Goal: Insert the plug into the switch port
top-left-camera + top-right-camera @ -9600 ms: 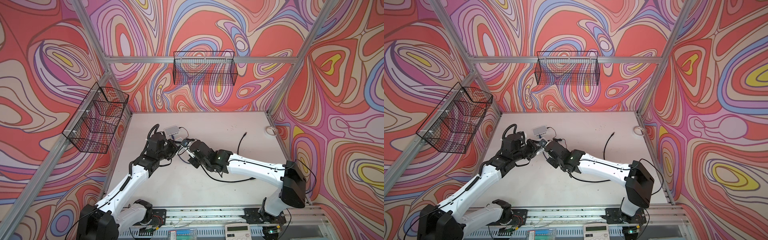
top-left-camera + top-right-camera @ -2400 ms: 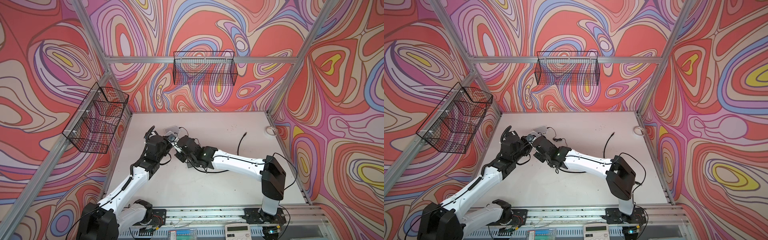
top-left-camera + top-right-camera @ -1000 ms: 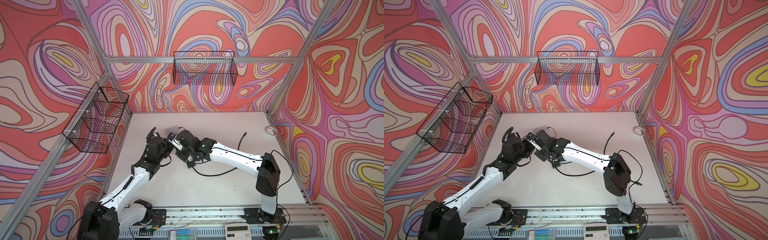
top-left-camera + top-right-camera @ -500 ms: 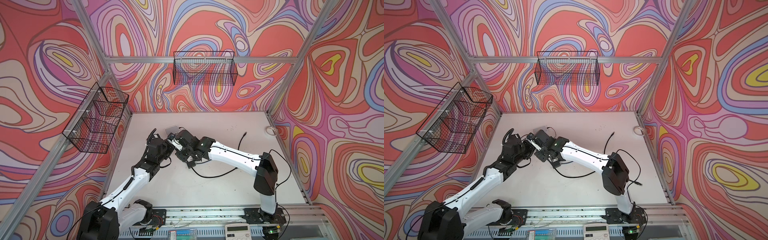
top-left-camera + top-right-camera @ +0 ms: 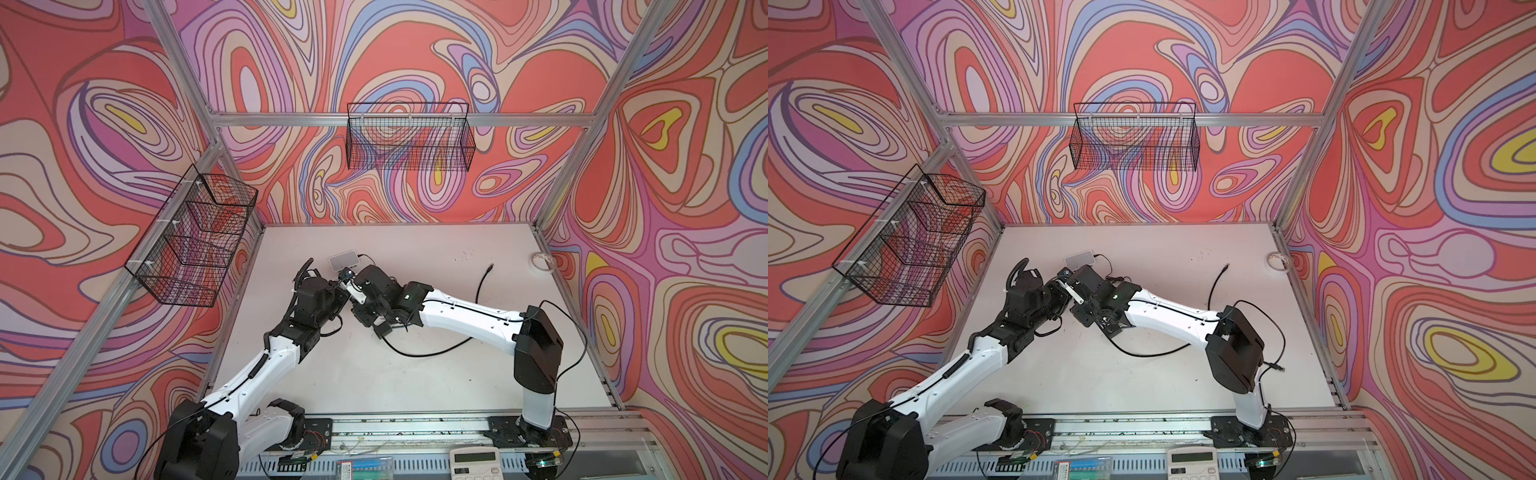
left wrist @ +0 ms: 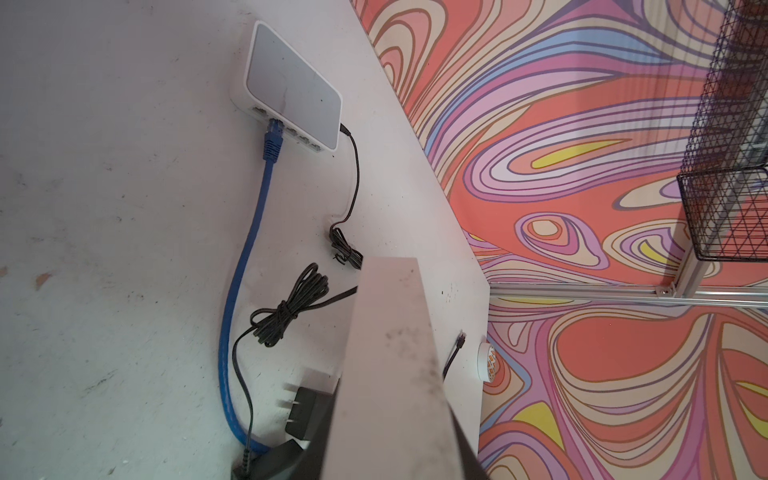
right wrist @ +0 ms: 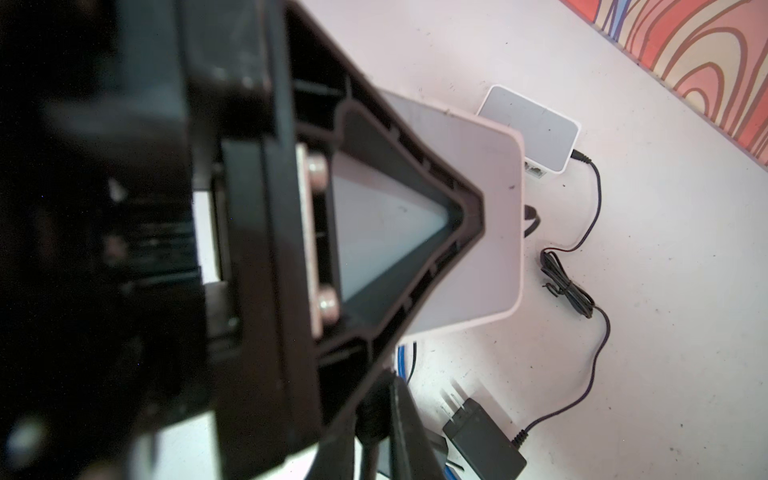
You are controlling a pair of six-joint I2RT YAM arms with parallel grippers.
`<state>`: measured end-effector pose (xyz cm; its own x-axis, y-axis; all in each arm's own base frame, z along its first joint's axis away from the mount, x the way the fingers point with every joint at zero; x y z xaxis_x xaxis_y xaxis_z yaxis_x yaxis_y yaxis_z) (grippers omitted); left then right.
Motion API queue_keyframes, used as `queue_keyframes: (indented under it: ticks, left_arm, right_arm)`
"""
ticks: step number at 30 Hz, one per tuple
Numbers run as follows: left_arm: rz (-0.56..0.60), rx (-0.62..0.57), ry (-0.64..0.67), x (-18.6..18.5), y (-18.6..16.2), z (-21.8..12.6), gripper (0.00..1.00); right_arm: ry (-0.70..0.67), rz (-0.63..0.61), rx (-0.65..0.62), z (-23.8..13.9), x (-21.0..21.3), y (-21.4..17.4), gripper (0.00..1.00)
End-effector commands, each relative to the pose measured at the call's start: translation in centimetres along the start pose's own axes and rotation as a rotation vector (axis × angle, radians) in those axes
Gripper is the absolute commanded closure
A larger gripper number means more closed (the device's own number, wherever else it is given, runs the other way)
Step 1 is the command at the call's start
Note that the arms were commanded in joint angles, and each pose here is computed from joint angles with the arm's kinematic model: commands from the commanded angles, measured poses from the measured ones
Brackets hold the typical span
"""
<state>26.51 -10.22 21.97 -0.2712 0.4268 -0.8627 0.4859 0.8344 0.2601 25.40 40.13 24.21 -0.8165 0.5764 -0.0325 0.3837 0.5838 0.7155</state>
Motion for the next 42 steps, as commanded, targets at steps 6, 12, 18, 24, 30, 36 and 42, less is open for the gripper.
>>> queue_keyframes:
  ticks: [6,12,18,24,30,36,42]
  left_arm:
    - [0.088,0.468,-0.230,-4.5,-4.8,-1.6,1.00]
    - [0.096,0.415,-0.256,-5.1,-3.1,-0.5,1.00]
    - [0.113,0.400,-0.270,-5.7,-2.5,0.2,1.00]
    - [0.153,0.416,-0.257,-5.7,-2.5,0.7,1.00]
    - [0.158,0.417,-0.246,-5.3,-2.4,1.0,1.00]
    - [0.160,0.403,-0.251,-5.5,-2.1,0.7,1.00]
    - [0.170,0.391,-0.255,-5.3,-1.9,0.8,1.00]
  right_arm:
    - [0.125,-0.005,-1.007,-7.6,2.7,13.3,0.99]
    - [0.062,0.027,-0.900,-6.3,2.1,10.1,0.93]
    - [0.016,0.045,-0.812,-5.6,1.6,7.5,0.90]
    - [-0.005,0.053,-0.762,-5.7,1.4,6.1,0.74]
    - [-0.015,0.065,-0.719,-6.7,1.1,5.5,0.62]
    - [-0.085,0.086,-0.647,-7.7,0.1,2.6,0.57]
    - [-0.145,0.137,-0.591,-10.2,-1.9,-1.2,0.51]
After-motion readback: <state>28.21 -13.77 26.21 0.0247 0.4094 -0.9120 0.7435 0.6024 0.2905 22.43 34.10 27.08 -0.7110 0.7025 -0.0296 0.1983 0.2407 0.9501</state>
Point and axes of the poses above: each gripper's point midway between its finger pads, its own z axis out along the fingers, its own x axis along the line the jaws close on, y = z × x, the point moved 9 cm from there along -z, back along the fingers, and after that the axes turned 2 degrees about -z, right-handed, at the moved point
